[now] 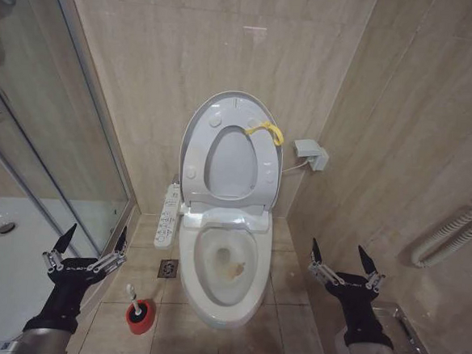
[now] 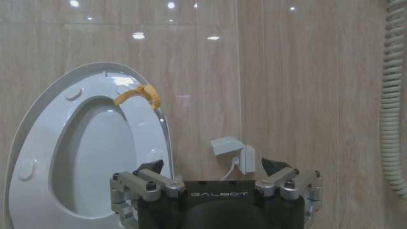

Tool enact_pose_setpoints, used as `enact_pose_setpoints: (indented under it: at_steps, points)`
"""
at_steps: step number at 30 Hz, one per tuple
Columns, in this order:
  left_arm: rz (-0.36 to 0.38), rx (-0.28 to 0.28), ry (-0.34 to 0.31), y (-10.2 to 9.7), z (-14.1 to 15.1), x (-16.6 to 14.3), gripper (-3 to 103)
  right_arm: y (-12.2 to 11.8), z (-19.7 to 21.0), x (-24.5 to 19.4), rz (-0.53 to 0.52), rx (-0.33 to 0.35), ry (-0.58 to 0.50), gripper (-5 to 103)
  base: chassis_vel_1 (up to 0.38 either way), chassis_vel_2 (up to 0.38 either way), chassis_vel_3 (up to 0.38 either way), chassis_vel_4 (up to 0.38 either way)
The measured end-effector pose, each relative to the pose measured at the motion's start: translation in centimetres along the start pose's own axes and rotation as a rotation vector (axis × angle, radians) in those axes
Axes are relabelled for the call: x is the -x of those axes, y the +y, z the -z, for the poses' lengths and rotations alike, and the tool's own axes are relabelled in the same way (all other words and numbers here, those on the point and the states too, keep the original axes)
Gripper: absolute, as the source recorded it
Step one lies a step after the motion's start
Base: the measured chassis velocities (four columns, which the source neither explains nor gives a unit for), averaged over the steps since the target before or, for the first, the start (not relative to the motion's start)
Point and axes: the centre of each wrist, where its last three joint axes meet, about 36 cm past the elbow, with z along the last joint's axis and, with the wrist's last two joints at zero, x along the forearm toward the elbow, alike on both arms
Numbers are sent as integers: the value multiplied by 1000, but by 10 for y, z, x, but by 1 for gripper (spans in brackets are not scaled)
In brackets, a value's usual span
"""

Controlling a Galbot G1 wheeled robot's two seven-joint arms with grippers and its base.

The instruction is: Open the toilet lid, clean the toilet bowl with a toilet brush, close the toilet lid, and flush.

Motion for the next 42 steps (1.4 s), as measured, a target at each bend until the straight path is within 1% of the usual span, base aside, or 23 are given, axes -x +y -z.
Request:
enact_pose_setpoints:
  at_steps: [21, 23, 24, 28, 29, 32, 33, 34, 35, 36, 38, 39, 40, 41, 42]
  points:
    - [0, 0, 2, 0, 0, 0, 100, 0, 0, 0, 0, 1, 0, 100, 0, 0, 0, 0]
    - [-8, 0, 36, -2, 1, 0, 100, 0, 0, 0, 0, 1, 0, 100, 0, 0, 0, 0]
    - [-8, 0, 36, -2, 1, 0, 100, 0, 0, 0, 0, 1, 0, 100, 0, 0, 0, 0]
    - [-34, -3, 148, -8, 2, 2, 100, 0, 0, 0, 0, 1, 0, 100, 0, 0, 0, 0]
    - [-34, -3, 148, -8, 2, 2, 100, 0, 0, 0, 0, 1, 0, 100, 0, 0, 0, 0]
    - [-56, -10, 238, -12, 2, 3, 100, 0, 0, 0, 0, 1, 0, 100, 0, 0, 0, 0]
    - [-56, -10, 238, -12, 2, 3, 100, 0, 0, 0, 0, 1, 0, 100, 0, 0, 0, 0]
    - [-61, -12, 247, -12, 2, 4, 100, 0, 0, 0, 0, 1, 0, 100, 0, 0, 0, 0]
    - [-83, -18, 268, -14, 2, 5, 100, 0, 0, 0, 0, 1, 0, 100, 0, 0, 0, 0]
    - [-83, -18, 268, -14, 2, 5, 100, 0, 0, 0, 0, 1, 0, 100, 0, 0, 0, 0]
    - [-131, -37, 306, -19, 2, 7, 100, 0, 0, 0, 0, 1, 0, 100, 0, 0, 0, 0]
    - [-137, -31, 299, -19, 2, 7, 100, 0, 0, 0, 0, 1, 0, 100, 0, 0, 0, 0]
    - [-136, 1, 256, -17, 3, 8, 100, 0, 0, 0, 0, 1, 0, 100, 0, 0, 0, 0]
    - [-134, 24, 239, -16, 3, 8, 100, 0, 0, 0, 0, 1, 0, 100, 0, 0, 0, 0]
    - [-134, 24, 239, -16, 3, 8, 100, 0, 0, 0, 0, 1, 0, 100, 0, 0, 0, 0]
